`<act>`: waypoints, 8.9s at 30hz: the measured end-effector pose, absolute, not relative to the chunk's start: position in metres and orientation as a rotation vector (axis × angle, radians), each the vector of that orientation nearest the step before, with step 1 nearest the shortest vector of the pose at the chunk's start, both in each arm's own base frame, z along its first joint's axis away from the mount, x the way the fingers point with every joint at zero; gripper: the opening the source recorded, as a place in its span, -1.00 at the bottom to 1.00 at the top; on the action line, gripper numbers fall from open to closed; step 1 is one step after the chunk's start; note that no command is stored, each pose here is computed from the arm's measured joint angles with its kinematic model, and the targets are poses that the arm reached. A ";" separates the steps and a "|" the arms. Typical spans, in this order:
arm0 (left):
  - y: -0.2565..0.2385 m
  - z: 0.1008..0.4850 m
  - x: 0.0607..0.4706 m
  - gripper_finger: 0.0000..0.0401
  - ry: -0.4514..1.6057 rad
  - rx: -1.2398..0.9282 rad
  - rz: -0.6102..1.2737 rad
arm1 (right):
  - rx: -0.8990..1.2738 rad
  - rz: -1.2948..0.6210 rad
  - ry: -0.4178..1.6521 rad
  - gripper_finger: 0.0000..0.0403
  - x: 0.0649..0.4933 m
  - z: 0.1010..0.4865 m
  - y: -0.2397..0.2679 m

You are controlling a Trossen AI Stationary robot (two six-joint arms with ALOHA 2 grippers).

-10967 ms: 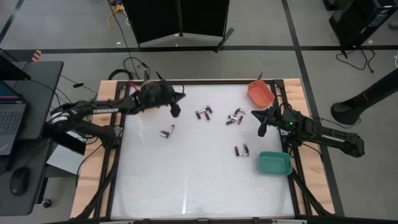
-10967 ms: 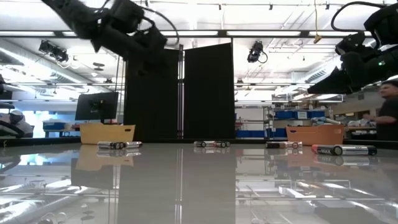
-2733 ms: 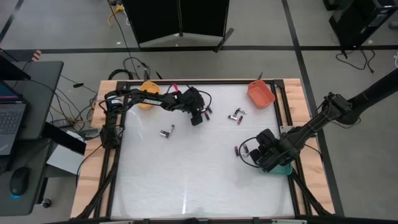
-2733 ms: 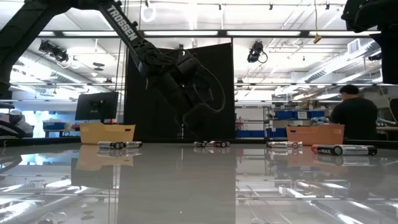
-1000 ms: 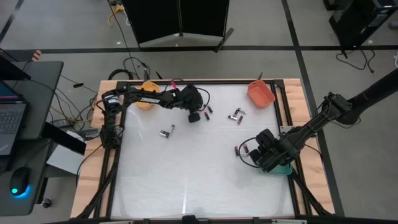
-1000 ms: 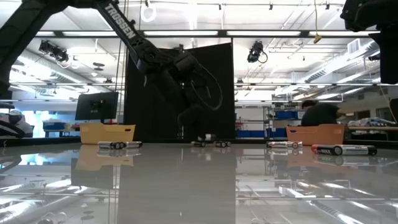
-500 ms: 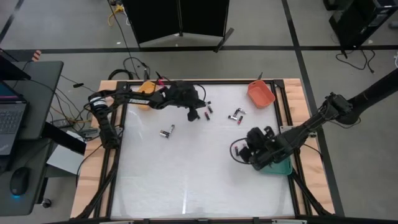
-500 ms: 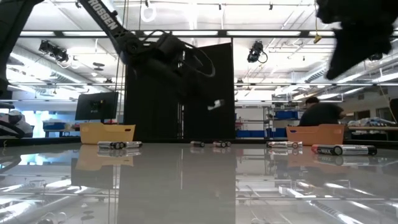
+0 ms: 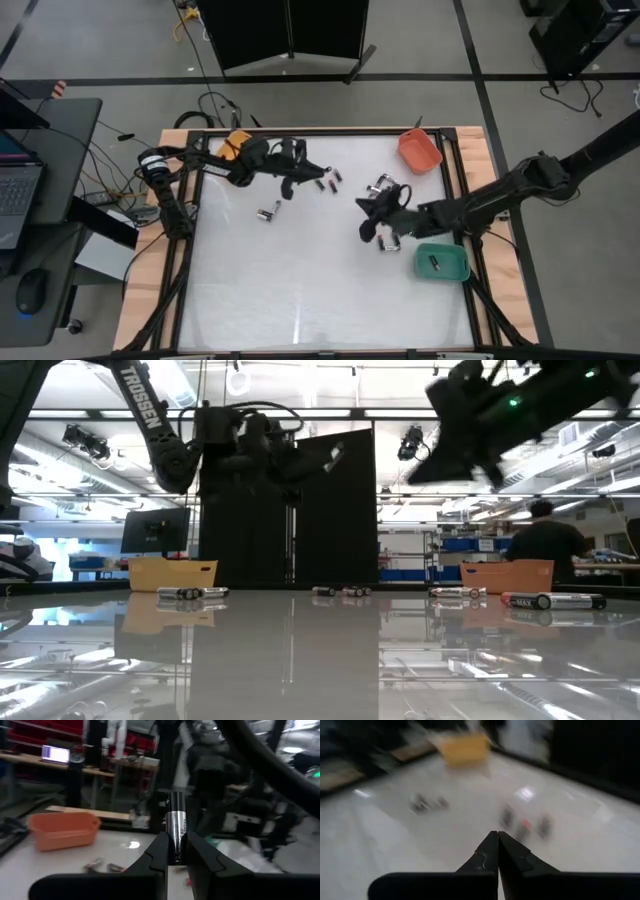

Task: Sort batteries
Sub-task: Put the silver battery into the orange bin, then put the brown battery into the green bin

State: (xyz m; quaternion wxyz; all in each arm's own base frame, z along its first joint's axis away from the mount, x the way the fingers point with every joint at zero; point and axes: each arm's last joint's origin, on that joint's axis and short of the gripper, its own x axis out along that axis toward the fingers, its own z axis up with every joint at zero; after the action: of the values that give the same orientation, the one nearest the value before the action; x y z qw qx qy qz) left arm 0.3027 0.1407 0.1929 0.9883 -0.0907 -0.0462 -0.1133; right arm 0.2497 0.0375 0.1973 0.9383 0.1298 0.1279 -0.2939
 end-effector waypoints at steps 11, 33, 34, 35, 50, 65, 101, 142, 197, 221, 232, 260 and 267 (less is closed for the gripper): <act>0.125 0.212 0.310 -0.76 -0.205 -0.224 -0.333 | 0.089 -0.393 -0.103 -0.66 0.258 0.234 0.017; 0.100 0.255 0.353 -0.76 -0.237 -0.163 -0.417 | -0.019 -0.396 -0.204 -0.10 0.268 0.269 0.017; 0.100 0.255 0.354 -0.76 -0.238 -0.161 -0.416 | -0.024 -0.391 -0.209 -0.10 0.268 0.270 0.017; 0.100 0.256 0.354 -0.76 -0.237 -0.153 -0.415 | -0.026 -0.389 -0.213 -0.11 0.268 0.270 0.017; 0.094 0.265 0.366 -0.76 -0.242 -0.106 -0.408 | -0.031 -0.352 -0.231 -0.54 0.269 0.272 0.015; 0.095 0.263 0.366 -0.52 -0.226 -0.075 -0.388 | -0.061 -0.360 -0.239 -0.66 0.269 0.278 0.014; 0.112 0.233 0.324 -0.52 0.012 0.099 -0.138 | 0.316 -1.079 1.004 -0.66 0.178 0.245 -0.170; 0.099 0.236 0.281 -0.52 0.005 0.149 -0.013 | 0.484 -1.140 1.297 -0.40 0.161 0.187 -0.214; 0.099 0.216 0.280 -0.52 0.197 0.122 0.009 | 0.402 -0.542 0.877 -0.05 0.303 0.176 -0.099; 0.099 0.214 0.280 -0.52 0.219 0.124 0.013 | -0.296 -0.117 1.463 -0.11 0.247 0.170 -0.126; 0.099 0.214 0.280 -0.52 0.220 0.124 0.013 | -0.347 -0.035 1.462 -0.12 0.250 0.164 -0.127; 0.099 0.214 0.280 -0.52 0.220 0.124 0.014 | -0.481 0.082 1.443 -0.20 0.251 0.165 -0.130; 0.099 0.214 0.280 -0.52 0.220 0.124 0.014 | -0.496 0.097 1.444 -0.20 0.251 0.165 -0.130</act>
State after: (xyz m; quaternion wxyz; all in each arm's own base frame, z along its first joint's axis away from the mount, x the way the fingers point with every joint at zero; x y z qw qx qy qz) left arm 0.2797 0.0991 0.2142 0.9920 0.0619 0.1097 0.0070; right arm 0.2513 -0.1297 0.1649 0.7214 -0.2247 0.6535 0.0438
